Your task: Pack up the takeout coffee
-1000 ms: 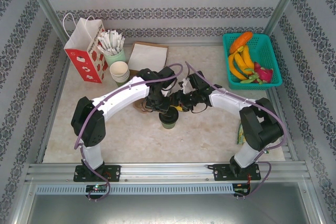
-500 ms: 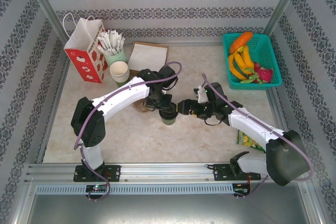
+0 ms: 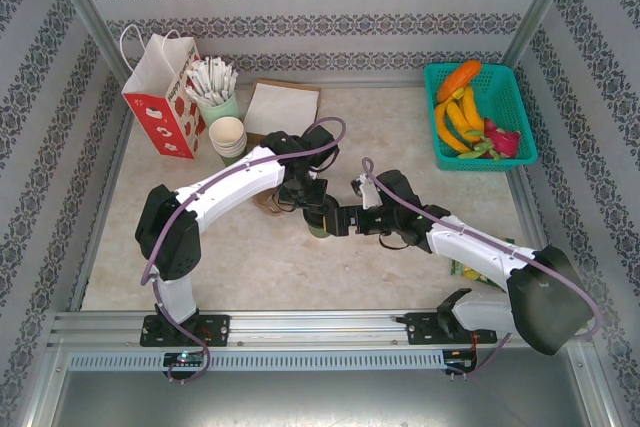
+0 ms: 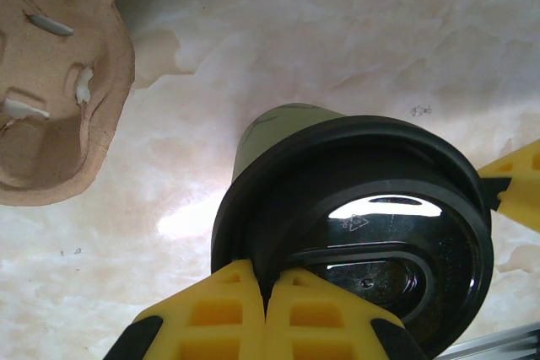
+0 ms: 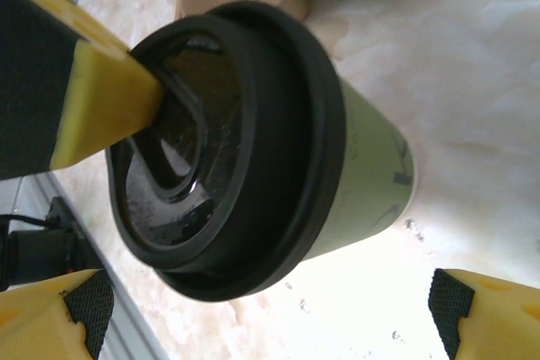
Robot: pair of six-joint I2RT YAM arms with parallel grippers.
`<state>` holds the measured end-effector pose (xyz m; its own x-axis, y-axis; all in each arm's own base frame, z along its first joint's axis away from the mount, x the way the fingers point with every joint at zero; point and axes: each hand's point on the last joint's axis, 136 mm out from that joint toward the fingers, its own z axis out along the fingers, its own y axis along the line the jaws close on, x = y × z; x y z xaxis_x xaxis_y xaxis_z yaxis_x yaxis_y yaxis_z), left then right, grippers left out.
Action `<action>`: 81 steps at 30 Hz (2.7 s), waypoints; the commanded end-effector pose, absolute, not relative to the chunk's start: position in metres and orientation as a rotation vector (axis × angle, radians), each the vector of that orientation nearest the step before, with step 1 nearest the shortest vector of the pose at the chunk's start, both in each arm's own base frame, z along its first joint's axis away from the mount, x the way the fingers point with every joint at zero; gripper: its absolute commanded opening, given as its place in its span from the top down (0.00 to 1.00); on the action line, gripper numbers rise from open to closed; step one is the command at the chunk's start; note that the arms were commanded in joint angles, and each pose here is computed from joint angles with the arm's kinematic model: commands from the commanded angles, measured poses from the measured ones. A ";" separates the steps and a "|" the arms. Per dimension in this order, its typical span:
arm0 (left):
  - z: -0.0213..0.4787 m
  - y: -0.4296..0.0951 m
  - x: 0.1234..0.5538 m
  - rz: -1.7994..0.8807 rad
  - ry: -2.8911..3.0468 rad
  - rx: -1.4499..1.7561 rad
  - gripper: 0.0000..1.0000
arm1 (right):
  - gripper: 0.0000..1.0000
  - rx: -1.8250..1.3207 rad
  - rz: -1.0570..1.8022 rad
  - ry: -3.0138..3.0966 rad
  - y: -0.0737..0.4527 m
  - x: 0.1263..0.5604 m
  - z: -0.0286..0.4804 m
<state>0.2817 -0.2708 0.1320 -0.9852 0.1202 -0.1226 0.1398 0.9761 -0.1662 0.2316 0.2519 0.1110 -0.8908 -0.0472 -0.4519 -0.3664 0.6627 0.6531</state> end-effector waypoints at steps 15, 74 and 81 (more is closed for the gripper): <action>0.120 -0.272 0.285 -0.242 3.028 0.179 1.00 | 0.02 -0.398 1.004 2.417 0.247 0.236 0.099; 0.091 -0.275 0.262 -0.235 3.157 0.276 1.00 | 0.08 -0.112 1.293 2.397 0.240 0.246 0.120; 0.089 -0.276 0.261 -0.237 3.162 0.284 1.00 | 0.08 -0.041 1.183 2.532 0.230 0.243 0.082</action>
